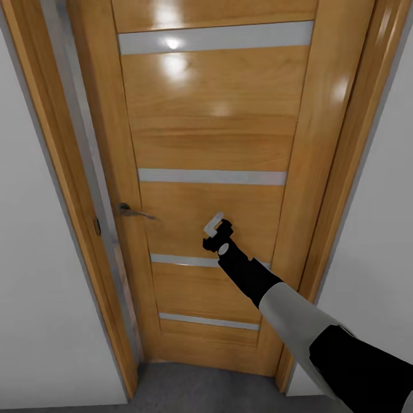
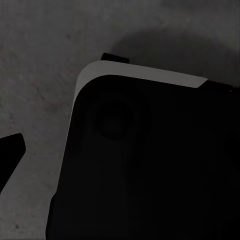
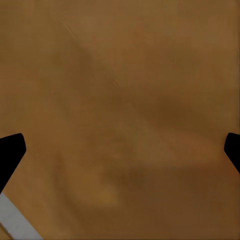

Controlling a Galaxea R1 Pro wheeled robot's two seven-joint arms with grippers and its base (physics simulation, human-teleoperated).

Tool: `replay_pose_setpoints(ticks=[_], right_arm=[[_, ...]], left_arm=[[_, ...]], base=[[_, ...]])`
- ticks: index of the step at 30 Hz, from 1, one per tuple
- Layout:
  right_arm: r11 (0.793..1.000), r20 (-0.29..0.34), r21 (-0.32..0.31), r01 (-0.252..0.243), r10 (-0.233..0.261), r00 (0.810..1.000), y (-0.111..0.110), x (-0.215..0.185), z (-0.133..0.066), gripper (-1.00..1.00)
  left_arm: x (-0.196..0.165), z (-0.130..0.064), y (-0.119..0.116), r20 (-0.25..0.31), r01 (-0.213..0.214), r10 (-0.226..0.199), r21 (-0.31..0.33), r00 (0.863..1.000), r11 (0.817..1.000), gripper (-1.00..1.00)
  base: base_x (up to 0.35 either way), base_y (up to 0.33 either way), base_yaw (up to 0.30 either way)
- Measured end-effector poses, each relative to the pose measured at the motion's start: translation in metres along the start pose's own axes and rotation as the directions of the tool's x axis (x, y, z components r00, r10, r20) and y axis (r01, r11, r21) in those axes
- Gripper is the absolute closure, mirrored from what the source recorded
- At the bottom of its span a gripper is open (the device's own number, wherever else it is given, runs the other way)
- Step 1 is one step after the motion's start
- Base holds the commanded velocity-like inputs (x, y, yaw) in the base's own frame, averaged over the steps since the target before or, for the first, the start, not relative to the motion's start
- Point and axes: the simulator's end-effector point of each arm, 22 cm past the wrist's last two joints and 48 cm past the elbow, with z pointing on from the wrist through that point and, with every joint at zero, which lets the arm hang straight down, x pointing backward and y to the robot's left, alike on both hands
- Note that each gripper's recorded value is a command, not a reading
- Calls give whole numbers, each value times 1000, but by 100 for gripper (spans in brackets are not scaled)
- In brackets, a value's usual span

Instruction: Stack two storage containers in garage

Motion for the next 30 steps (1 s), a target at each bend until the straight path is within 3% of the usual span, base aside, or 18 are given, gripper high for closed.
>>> replay_pose_setpoints(ticks=[4, 10, 21, 30], right_arm=[[1000, 11, 0, -8, 8, 1000, -1, -5, -1, -100], [999, 129, 34, -29, 24, 991, -20, -66, -20, -100], [999, 115, 41, -25, 20, 993, -19, -62, -20, -100], [999, 137, 39, -8, 2, 991, -16, -70, -23, -100]], left_arm=[[0, 0, 0, 0, 0, 0, 0, 1000, 1000, -100], [0, 0, 0, 0, 0, 0, 1, 1000, 1000, -100], [-3, 0, 0, 5, 1, -1, 0, 1000, 1000, -100], [-3, 0, 0, 7, 0, 0, 0, 1000, 1000, -100]], base=[[4, 0, 0], [0, 0, 0], [17, 0, 0], [290, 0, 0]])
